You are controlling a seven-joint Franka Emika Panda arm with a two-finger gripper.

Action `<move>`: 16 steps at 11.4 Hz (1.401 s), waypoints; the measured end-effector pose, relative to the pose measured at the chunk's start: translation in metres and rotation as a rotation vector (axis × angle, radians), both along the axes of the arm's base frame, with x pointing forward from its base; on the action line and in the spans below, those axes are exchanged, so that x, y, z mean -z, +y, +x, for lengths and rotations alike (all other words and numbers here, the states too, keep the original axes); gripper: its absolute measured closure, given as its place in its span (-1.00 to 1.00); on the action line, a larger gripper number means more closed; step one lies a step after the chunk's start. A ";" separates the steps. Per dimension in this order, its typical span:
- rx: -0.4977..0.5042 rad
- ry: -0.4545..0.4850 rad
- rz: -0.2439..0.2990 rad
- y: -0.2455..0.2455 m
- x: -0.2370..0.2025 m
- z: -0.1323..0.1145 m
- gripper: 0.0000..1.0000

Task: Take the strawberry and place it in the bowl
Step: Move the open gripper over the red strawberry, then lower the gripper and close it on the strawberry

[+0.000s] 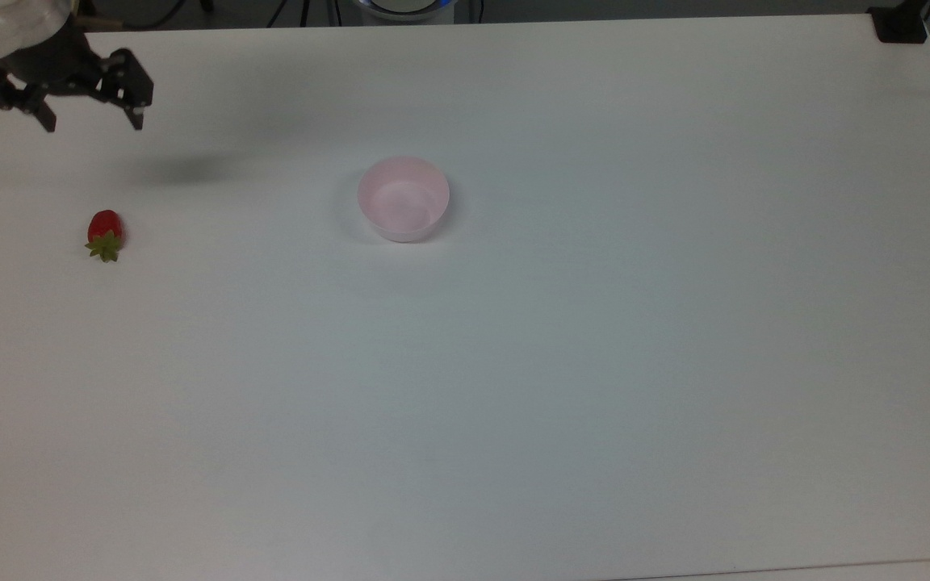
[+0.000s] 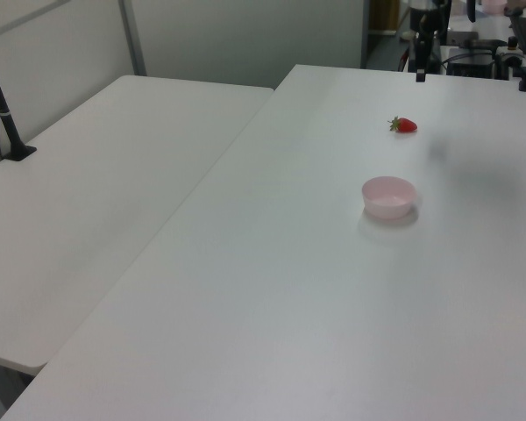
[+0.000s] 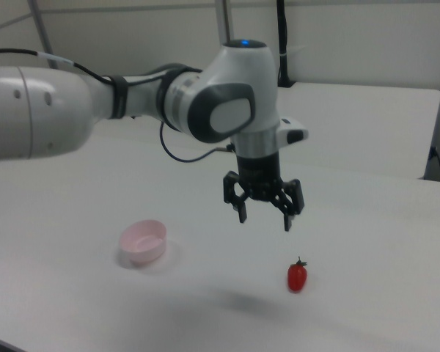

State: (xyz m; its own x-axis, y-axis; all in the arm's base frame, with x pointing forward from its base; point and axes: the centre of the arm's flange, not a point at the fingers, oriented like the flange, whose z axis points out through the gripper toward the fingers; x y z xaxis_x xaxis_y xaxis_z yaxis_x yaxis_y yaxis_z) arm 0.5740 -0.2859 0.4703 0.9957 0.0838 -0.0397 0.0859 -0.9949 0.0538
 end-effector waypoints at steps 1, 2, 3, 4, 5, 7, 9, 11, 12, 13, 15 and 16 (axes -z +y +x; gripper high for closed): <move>0.009 0.001 0.002 -0.010 0.016 0.002 -1.00; 0.011 0.002 -0.001 -0.017 0.032 0.006 -1.00; 0.009 0.005 -0.006 -0.022 0.048 0.010 -1.00; 0.005 0.009 -0.010 -0.025 0.064 0.014 -1.00; -0.003 0.013 -0.019 -0.027 0.079 0.018 -0.96; -0.017 0.021 -0.035 -0.032 0.105 0.024 -0.93; -0.006 0.020 -0.046 -0.035 0.127 0.028 -0.77; 0.002 0.007 -0.056 -0.036 0.142 0.033 -0.31; 0.012 -0.002 -0.060 -0.037 0.146 0.035 -0.20; 0.013 -0.009 -0.062 -0.036 0.150 0.036 -0.22; 0.027 -0.024 -0.066 -0.037 0.155 0.039 -0.24; 0.042 -0.025 -0.066 -0.036 0.157 0.039 -0.19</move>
State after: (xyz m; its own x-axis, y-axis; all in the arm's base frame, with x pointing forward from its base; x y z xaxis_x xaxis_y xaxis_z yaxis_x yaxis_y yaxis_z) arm 0.6130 -0.3222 0.3137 0.9990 0.0395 -0.0192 0.0416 -0.9918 0.1212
